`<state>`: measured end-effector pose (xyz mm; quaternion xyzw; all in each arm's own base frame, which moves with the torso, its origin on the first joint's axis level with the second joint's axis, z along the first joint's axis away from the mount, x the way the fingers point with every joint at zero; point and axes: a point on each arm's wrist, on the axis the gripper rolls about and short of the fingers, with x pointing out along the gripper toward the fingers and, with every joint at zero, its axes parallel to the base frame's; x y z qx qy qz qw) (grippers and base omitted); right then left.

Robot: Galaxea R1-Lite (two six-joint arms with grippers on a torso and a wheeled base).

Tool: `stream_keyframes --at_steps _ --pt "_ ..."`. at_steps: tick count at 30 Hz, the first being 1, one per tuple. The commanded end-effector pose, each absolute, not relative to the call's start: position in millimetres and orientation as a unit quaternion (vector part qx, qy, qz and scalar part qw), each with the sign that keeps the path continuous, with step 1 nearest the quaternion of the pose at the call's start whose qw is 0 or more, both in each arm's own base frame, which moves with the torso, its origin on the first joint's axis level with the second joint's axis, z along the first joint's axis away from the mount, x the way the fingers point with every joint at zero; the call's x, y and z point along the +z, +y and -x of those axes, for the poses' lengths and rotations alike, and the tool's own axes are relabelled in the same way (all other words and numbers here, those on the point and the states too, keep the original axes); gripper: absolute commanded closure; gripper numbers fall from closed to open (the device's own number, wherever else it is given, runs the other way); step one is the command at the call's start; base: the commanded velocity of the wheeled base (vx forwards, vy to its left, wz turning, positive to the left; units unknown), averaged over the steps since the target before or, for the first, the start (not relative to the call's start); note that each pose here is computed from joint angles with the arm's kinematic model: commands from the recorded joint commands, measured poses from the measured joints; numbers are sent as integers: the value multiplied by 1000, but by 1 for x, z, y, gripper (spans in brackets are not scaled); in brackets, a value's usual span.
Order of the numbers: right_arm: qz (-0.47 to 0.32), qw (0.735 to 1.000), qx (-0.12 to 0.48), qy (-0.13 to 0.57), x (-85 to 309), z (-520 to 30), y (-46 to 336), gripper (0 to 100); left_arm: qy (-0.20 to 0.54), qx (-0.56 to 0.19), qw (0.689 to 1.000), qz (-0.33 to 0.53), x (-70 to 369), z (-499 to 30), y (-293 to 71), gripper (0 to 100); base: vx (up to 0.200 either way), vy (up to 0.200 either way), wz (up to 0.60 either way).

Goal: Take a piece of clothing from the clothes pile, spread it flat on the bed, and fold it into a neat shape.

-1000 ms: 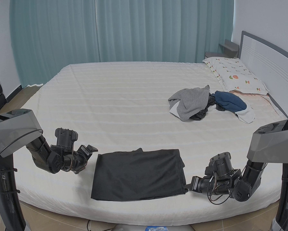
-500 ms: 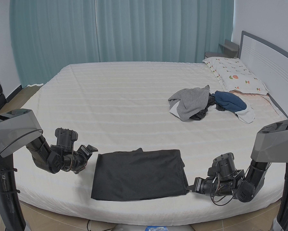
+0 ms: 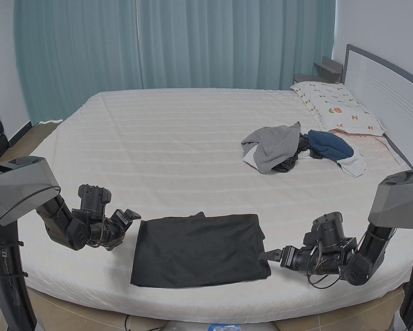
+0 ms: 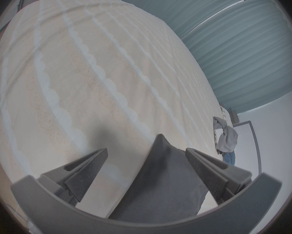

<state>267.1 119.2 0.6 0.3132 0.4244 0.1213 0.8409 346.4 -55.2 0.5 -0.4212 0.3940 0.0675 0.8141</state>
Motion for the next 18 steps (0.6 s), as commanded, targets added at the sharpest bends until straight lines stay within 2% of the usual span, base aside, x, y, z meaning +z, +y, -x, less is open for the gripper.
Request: stream_keyframes --at_steps 1,2,4,8,18 --pt "-372 843 60 383 21 -269 73 0 415 15 821 392 0 -323 -59 0 0 0 0" --pt "-372 843 60 383 21 -269 73 0 415 15 821 392 0 -323 -59 0 0 0 0" --pt "-395 837 35 378 21 -268 47 0 419 -29 828 371 -4 -311 -59 0 0 0 0" --pt "-418 830 37 368 27 -266 26 0 412 -64 843 339 -9 -304 -60 0 0 0 0" --pt "-421 818 39 389 14 -270 26 0 424 -103 851 292 -18 -303 -72 0 0 0 0"
